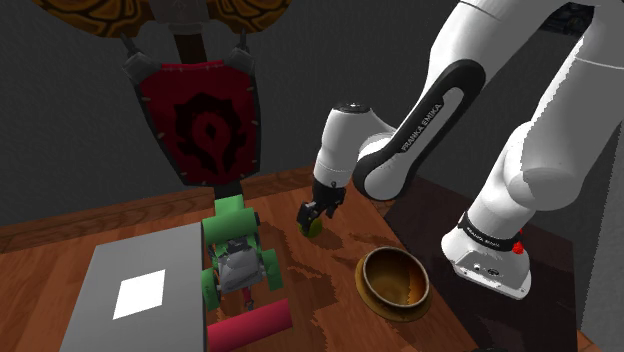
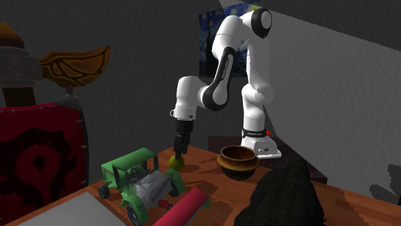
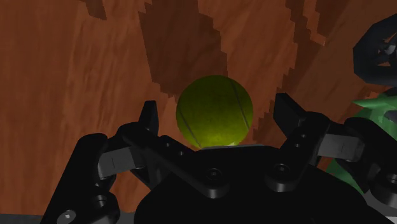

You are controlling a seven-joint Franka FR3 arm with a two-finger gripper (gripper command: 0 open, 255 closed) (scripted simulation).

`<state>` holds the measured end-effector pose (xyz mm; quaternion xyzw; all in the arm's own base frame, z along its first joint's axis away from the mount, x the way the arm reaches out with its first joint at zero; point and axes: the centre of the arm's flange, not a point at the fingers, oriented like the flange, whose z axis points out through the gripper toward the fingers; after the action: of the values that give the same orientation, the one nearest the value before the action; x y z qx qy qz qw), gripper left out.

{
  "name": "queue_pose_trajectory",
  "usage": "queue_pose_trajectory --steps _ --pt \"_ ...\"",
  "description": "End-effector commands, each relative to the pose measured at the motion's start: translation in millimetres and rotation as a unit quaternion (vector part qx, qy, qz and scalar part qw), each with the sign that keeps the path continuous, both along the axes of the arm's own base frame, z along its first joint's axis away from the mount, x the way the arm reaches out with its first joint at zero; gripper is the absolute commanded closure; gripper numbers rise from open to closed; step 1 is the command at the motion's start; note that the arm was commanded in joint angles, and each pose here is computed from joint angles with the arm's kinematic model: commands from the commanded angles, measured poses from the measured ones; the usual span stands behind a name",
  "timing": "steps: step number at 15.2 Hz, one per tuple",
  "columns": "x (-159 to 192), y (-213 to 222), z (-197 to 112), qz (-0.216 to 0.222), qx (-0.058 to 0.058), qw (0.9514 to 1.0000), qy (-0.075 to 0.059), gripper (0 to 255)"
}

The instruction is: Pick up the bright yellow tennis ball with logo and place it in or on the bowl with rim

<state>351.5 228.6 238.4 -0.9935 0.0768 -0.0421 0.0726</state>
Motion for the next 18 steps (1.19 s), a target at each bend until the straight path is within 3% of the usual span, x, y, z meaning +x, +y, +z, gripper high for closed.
queue_pose_trajectory --steps 1,10,11,18 --pt "0.2 2.5 -11.6 0.000 0.001 1.0000 0.000 0" --pt "1.0 3.7 -19.7 0.000 0.001 1.0000 0.000 0" --pt "1.0 3.7 -19.7 0.000 0.001 1.0000 0.000 255" --pt "1.1 3.7 -19.5 0.000 0.001 1.0000 0.000 255"
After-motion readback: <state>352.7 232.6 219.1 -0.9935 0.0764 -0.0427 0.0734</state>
